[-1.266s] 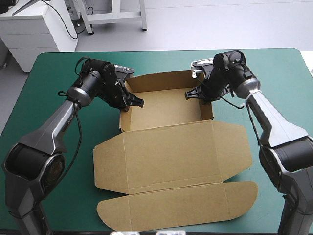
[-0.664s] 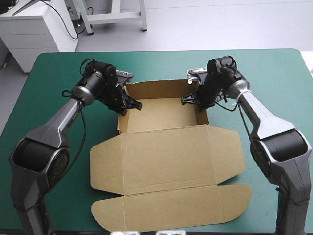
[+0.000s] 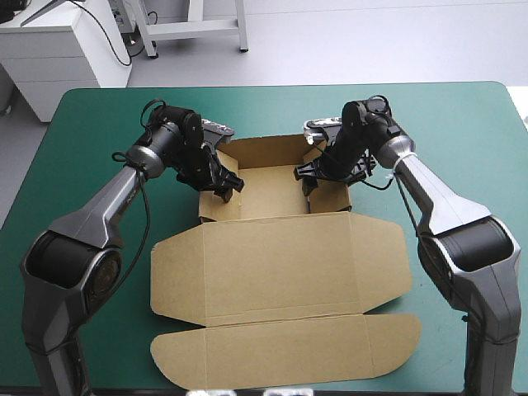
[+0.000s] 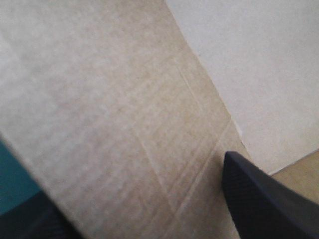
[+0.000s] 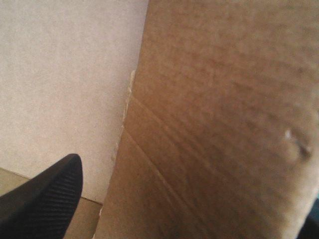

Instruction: Fold the box

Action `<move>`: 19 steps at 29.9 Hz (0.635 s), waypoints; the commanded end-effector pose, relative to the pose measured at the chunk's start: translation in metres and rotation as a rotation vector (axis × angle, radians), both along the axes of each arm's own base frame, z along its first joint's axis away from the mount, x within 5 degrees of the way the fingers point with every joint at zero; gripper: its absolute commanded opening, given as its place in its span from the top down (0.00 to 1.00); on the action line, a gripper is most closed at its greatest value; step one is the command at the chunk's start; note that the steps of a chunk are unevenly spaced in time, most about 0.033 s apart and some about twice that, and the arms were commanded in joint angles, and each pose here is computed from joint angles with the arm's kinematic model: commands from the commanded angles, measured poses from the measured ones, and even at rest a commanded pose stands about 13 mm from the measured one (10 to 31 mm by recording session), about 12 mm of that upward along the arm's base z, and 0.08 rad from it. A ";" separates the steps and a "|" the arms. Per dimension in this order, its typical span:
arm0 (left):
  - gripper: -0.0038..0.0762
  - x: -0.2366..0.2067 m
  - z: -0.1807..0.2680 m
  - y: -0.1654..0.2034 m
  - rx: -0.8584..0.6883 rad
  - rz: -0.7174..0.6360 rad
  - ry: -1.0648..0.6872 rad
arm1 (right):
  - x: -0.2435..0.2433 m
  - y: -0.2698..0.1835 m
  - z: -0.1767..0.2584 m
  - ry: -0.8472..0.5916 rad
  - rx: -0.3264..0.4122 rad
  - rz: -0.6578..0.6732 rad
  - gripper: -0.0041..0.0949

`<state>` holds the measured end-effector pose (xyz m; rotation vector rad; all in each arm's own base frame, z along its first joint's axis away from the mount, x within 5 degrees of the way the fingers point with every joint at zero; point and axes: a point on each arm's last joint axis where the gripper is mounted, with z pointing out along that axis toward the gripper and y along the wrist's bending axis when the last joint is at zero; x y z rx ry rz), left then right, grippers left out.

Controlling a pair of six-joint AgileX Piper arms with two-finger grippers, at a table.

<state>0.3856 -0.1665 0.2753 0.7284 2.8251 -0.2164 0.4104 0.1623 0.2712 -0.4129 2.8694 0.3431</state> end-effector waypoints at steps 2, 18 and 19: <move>0.29 -0.015 0.057 0.001 -0.068 -0.013 -0.103 | -0.014 -0.003 0.045 -0.092 0.043 0.028 0.11; 0.38 -0.074 0.164 0.028 -0.159 0.032 -0.377 | -0.059 -0.028 0.131 -0.321 0.039 0.016 0.12; 0.45 -0.084 0.175 0.033 -0.173 0.032 -0.408 | -0.064 -0.030 0.138 -0.340 0.043 0.015 0.12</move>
